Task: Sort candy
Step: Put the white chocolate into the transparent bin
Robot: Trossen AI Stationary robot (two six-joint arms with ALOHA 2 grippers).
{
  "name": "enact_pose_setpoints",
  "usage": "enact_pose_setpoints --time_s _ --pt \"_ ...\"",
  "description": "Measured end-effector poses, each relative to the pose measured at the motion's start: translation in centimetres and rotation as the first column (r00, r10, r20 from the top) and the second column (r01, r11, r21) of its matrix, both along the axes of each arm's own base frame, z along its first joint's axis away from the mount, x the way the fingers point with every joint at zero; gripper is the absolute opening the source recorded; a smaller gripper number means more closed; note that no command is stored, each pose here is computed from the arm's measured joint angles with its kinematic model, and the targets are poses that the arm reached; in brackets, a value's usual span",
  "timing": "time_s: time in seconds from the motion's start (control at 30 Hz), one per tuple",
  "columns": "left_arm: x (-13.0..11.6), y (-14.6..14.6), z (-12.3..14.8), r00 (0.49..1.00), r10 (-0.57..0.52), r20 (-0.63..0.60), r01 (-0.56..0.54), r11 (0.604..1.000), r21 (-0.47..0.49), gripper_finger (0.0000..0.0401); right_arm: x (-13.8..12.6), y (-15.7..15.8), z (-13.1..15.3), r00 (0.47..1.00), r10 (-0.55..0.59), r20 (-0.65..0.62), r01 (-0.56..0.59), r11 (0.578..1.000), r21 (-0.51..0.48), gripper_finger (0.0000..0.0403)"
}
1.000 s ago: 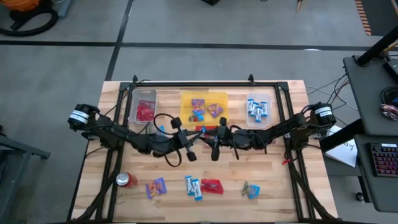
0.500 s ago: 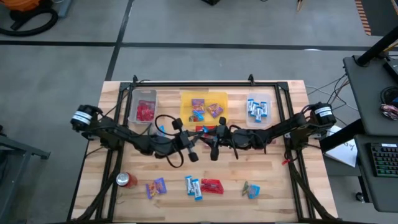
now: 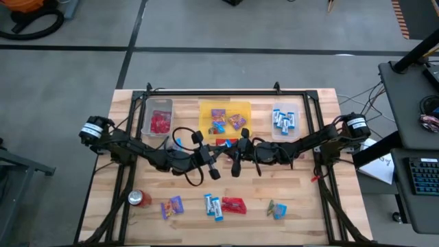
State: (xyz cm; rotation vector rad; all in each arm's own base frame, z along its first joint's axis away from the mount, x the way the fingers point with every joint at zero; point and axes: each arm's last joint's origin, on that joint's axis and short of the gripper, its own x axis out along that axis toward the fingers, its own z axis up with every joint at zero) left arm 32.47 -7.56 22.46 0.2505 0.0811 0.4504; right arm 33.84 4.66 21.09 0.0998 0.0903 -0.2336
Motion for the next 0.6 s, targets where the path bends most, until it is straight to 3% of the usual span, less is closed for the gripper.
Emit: enact_pose_setpoints --time_s 0.2,0.6 --pt "-0.37 -0.06 0.48 1.000 -0.003 0.015 0.003 1.000 -0.016 0.0010 0.04 0.03 0.13 1.000 0.007 0.009 -0.007 1.000 0.002 0.0015" --pt "-0.78 -0.15 0.58 1.000 0.016 -0.024 -0.016 1.000 0.002 0.0106 -0.07 -0.08 0.00 1.000 -0.027 -0.016 0.026 1.000 -0.008 0.0013"
